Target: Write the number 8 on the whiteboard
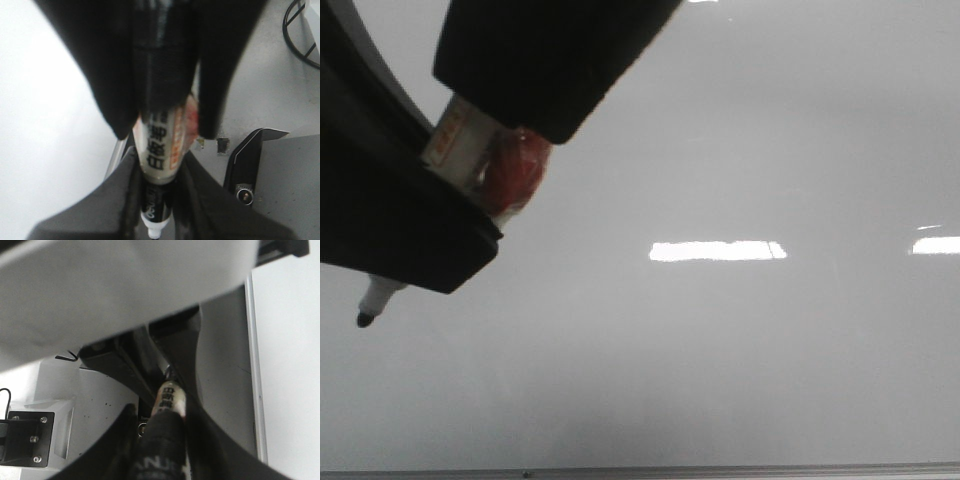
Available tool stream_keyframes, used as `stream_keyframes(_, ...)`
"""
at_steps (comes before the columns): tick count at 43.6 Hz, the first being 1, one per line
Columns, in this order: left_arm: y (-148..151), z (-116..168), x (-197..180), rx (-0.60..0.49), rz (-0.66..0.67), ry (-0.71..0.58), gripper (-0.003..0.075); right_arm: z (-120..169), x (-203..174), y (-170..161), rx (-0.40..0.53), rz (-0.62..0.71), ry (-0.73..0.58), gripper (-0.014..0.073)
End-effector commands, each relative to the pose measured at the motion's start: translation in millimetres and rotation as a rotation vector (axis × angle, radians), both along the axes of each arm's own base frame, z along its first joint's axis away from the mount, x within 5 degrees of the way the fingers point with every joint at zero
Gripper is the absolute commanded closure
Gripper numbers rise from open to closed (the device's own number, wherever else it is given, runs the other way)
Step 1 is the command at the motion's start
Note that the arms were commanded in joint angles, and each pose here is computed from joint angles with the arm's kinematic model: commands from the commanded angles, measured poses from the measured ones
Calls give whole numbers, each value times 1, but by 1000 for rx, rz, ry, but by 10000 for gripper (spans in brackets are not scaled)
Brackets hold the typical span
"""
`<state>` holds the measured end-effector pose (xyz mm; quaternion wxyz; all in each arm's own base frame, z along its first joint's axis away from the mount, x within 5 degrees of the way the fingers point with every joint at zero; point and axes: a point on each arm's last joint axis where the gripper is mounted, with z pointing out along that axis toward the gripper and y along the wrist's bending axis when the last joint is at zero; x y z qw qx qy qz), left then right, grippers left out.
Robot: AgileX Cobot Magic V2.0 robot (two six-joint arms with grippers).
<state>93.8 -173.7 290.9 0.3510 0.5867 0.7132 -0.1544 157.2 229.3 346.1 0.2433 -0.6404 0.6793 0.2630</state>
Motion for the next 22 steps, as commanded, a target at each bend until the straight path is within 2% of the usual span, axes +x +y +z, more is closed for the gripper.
stream_keyframes(1,-6,22,2,-138,-7,-79,740,18,1,1,81,-22,-44,493)
stream_keyframes(6,-5,22,2,-133,-9,-91,699,17,0,0,67,-10,-32,642)
stream_keyframes(7,-5,22,2,-132,-10,-94,661,17,0,0,64,-8,-29,670)
stream_keyframes(12,-5,22,2,-133,-7,-90,451,16,0,-2,49,-2,-27,665)
stream_keyframes(14,-6,22,3,-139,-1,-86,329,15,0,-2,38,-1,-37,665)
stream_keyframes(17,-6,23,3,-148,-1,-91,200,14,2,-4,21,-10,-49,665)
stream_keyframes(19,-5,24,3,-167,21,-75,178,13,4,-7,10,-25,-39,665)
stream_keyframes(22,-1,26,3,-188,46,-68,194,12,10,-13,-2,-60,-14,665)
